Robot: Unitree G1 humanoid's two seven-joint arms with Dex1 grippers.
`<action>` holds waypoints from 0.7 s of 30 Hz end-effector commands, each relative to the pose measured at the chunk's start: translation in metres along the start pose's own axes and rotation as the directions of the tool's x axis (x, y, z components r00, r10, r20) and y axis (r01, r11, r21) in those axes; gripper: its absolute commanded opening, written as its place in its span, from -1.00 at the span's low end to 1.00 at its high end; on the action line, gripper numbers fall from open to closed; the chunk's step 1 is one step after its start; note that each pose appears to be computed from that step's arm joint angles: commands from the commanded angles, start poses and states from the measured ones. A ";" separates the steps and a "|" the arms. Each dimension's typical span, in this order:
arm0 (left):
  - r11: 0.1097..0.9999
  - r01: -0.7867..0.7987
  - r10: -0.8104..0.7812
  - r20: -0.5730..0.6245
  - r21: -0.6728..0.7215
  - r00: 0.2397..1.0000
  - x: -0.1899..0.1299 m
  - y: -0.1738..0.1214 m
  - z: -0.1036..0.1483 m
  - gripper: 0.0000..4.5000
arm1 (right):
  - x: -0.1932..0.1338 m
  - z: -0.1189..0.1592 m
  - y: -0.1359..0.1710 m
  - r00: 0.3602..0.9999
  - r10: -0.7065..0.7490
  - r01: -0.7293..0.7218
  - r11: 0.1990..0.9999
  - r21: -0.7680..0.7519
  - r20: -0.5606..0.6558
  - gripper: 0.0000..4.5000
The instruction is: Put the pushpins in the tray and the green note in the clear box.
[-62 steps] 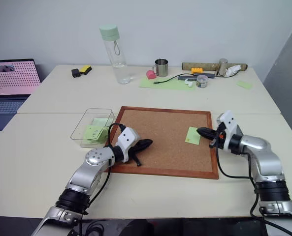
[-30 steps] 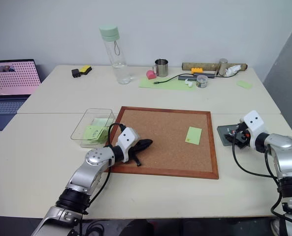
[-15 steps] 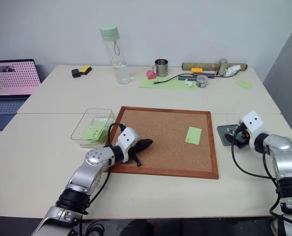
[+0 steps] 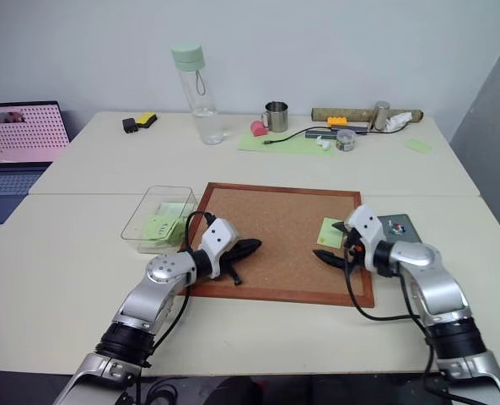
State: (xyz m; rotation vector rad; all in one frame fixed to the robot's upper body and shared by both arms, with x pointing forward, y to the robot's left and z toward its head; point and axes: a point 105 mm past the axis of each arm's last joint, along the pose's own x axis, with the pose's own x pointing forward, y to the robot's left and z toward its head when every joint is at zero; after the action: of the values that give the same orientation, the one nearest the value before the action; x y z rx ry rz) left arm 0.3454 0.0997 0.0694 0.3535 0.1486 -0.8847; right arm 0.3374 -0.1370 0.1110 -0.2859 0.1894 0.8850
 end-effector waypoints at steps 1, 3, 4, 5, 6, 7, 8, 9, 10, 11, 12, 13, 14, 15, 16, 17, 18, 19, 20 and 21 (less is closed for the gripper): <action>0.999 0.030 -0.034 -0.112 -0.037 0.993 -0.003 -0.012 -0.031 -1.00 | 0.007 0.007 -0.009 0.998 -0.048 0.049 0.999 -0.021 0.041 0.98; 0.999 0.028 -0.032 -0.112 -0.038 0.993 -0.003 -0.012 -0.032 -1.00 | 0.009 0.004 -0.012 0.997 -0.061 0.061 0.998 -0.007 0.046 0.98; 0.999 0.027 -0.031 -0.113 -0.038 0.993 -0.004 -0.012 -0.032 -1.00 | 0.010 0.002 -0.013 0.997 -0.062 0.062 0.998 0.003 0.044 0.98; 0.999 0.026 -0.031 -0.114 -0.039 0.993 -0.004 -0.012 -0.032 -1.00 | 0.011 0.000 -0.015 0.997 -0.069 0.068 0.998 0.014 0.045 0.90; 0.999 0.026 -0.030 -0.115 -0.039 0.993 -0.005 -0.012 -0.033 -1.00 | 0.013 -0.002 -0.016 0.996 -0.075 0.074 0.997 0.026 0.046 0.85; 0.999 0.026 -0.030 -0.115 -0.039 0.993 -0.005 -0.013 -0.033 -1.00 | 0.014 -0.003 -0.018 0.996 -0.081 0.079 0.996 0.038 0.049 0.79; 0.999 0.025 -0.030 -0.115 -0.040 0.993 -0.005 -0.013 -0.033 -1.00 | 0.015 -0.004 -0.019 0.995 -0.086 0.084 0.995 0.045 0.052 0.70; 0.999 0.025 -0.030 -0.115 -0.040 0.993 -0.005 -0.013 -0.033 -1.00 | 0.016 -0.005 -0.019 0.995 -0.088 0.085 0.995 0.051 0.053 0.60; 0.999 0.026 -0.030 -0.114 -0.040 0.993 -0.005 -0.013 -0.033 -1.00 | 0.016 -0.006 -0.020 0.995 -0.088 0.085 0.995 0.053 0.053 0.50; 0.999 0.026 -0.030 -0.114 -0.039 0.993 -0.005 -0.013 -0.033 -1.00 | 0.017 -0.008 -0.019 0.995 -0.086 0.083 0.995 0.054 0.052 0.43; 0.999 0.025 -0.030 -0.114 -0.039 0.993 -0.005 -0.013 -0.032 -1.00 | 0.017 -0.009 -0.019 0.995 -0.082 0.079 0.995 0.059 0.052 0.35; 0.999 0.025 -0.029 -0.114 -0.039 0.993 -0.005 -0.013 -0.032 -1.00 | 0.017 -0.010 -0.018 0.996 -0.078 0.074 0.995 0.063 0.052 0.29; 0.999 0.024 -0.029 -0.113 -0.039 0.993 -0.005 -0.013 -0.032 -1.00 | 0.017 -0.011 -0.017 0.996 -0.073 0.070 0.995 0.066 0.052 0.17; 0.999 0.024 -0.029 -0.113 -0.039 0.993 -0.005 -0.013 -0.032 -1.00 | 0.017 -0.011 -0.016 0.996 -0.067 0.063 0.996 0.070 0.052 0.12; 0.999 0.024 -0.028 -0.113 -0.040 0.993 -0.005 -0.013 -0.033 -1.00 | 0.016 -0.012 -0.015 0.997 -0.060 0.056 0.996 0.073 0.052 0.03; 0.999 0.024 -0.029 -0.113 -0.040 0.993 -0.005 -0.013 -0.033 -1.00 | 0.015 -0.012 -0.014 0.997 -0.056 0.052 0.996 0.073 0.053 -0.06; 0.999 0.025 -0.029 -0.114 -0.040 0.993 -0.006 -0.013 -0.033 -1.00 | 0.015 -0.012 -0.014 0.997 -0.053 0.049 0.996 0.073 0.053 -0.17; 0.999 0.025 -0.029 -0.114 -0.040 0.993 -0.006 -0.013 -0.033 -1.00 | 0.014 -0.011 -0.013 0.997 -0.048 0.044 0.996 0.073 0.055 -0.25; 0.999 0.025 -0.030 -0.114 -0.041 0.993 -0.006 -0.013 -0.033 -1.00 | 0.013 -0.010 -0.012 0.997 -0.041 0.036 0.997 0.075 0.059 -0.34; 0.999 0.025 -0.030 -0.115 -0.041 0.993 -0.006 -0.013 -0.033 -1.00 | 0.012 -0.009 -0.012 0.997 -0.036 0.032 0.997 0.076 0.062 -0.44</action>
State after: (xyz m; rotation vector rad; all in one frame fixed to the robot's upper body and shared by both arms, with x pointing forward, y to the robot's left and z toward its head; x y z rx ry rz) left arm 0.3434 0.1004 0.0703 0.3546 0.1404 -0.8780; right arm 0.3542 -0.1381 0.0832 -0.1887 0.2202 0.8339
